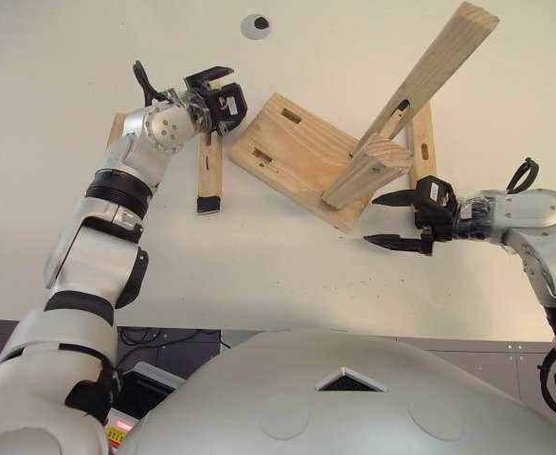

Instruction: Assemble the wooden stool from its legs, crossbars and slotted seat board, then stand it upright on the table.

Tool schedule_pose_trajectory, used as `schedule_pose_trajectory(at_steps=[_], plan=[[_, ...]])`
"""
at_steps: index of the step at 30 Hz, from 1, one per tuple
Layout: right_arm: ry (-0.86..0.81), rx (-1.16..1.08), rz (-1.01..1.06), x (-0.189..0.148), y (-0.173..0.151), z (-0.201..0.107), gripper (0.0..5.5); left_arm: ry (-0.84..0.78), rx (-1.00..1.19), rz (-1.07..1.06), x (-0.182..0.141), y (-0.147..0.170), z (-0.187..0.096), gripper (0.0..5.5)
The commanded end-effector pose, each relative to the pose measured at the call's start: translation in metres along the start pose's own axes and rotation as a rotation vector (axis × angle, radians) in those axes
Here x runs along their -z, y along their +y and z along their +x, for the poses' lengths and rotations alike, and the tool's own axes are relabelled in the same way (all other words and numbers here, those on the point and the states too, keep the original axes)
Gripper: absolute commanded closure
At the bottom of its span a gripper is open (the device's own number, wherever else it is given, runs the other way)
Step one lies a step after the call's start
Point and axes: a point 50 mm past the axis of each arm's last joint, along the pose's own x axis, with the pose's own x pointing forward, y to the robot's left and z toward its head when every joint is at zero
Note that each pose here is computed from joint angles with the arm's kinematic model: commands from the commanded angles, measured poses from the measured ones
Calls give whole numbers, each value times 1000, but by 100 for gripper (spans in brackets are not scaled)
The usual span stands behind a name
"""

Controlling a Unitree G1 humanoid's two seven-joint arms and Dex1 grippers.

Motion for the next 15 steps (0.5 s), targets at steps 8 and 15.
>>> schedule_pose_trajectory(at_steps=[8, 15], plan=[[40, 146, -5, 11, -21, 10, 191, -168, 298, 83, -3, -40, -30, 212], [-46, 287, 26, 5, -37, 9, 191, -237, 384, -18, -22, -45, -76, 212]])
